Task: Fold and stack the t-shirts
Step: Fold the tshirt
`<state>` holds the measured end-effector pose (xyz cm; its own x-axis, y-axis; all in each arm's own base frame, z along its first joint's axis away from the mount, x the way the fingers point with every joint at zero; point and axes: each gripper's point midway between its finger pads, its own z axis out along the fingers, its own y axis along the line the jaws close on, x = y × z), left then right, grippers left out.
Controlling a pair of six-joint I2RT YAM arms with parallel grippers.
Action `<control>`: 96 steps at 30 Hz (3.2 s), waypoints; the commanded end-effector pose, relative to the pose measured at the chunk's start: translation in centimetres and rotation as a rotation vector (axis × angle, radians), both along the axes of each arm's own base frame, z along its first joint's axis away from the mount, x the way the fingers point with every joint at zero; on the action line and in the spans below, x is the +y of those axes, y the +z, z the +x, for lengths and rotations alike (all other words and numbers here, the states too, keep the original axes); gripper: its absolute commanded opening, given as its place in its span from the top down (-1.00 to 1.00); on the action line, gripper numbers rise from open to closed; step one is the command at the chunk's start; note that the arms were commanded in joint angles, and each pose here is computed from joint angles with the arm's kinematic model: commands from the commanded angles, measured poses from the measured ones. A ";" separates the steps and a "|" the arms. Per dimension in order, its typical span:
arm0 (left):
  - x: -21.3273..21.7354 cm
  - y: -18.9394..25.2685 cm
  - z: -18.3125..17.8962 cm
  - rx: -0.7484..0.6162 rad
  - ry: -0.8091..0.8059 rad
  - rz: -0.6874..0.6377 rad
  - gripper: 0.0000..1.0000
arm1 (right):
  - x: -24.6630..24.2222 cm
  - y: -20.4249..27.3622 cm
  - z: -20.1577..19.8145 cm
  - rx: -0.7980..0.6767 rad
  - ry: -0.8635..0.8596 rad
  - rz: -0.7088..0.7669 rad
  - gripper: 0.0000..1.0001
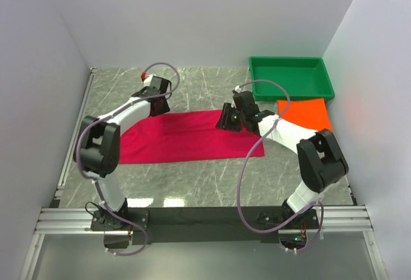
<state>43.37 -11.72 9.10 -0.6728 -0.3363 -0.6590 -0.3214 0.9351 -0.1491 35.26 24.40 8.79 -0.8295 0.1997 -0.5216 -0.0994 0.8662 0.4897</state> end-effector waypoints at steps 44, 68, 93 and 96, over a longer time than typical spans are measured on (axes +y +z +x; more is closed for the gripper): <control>-2.5 -0.5 -0.5 0.008 -0.079 0.171 0.99 | -3.4 0.1 -0.8 -0.025 -0.056 -0.006 0.08; -5.0 0.5 -2.4 -0.003 -0.175 0.038 0.38 | -3.6 -0.4 -0.9 -0.009 -0.052 -0.015 0.08; 5.7 -3.3 1.8 0.097 -0.015 0.027 0.52 | -3.4 -0.7 -1.0 0.004 -0.022 -0.009 0.09; 5.3 -6.2 1.2 0.176 -0.021 0.019 0.54 | -3.5 -0.6 -1.0 0.005 -0.026 -0.010 0.08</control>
<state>44.13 -5.53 3.88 -0.7618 -0.3147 -0.5662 -0.3391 0.9385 -0.0653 33.59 21.13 7.12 -0.8448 0.2151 -0.4900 -0.0560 0.8751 0.4806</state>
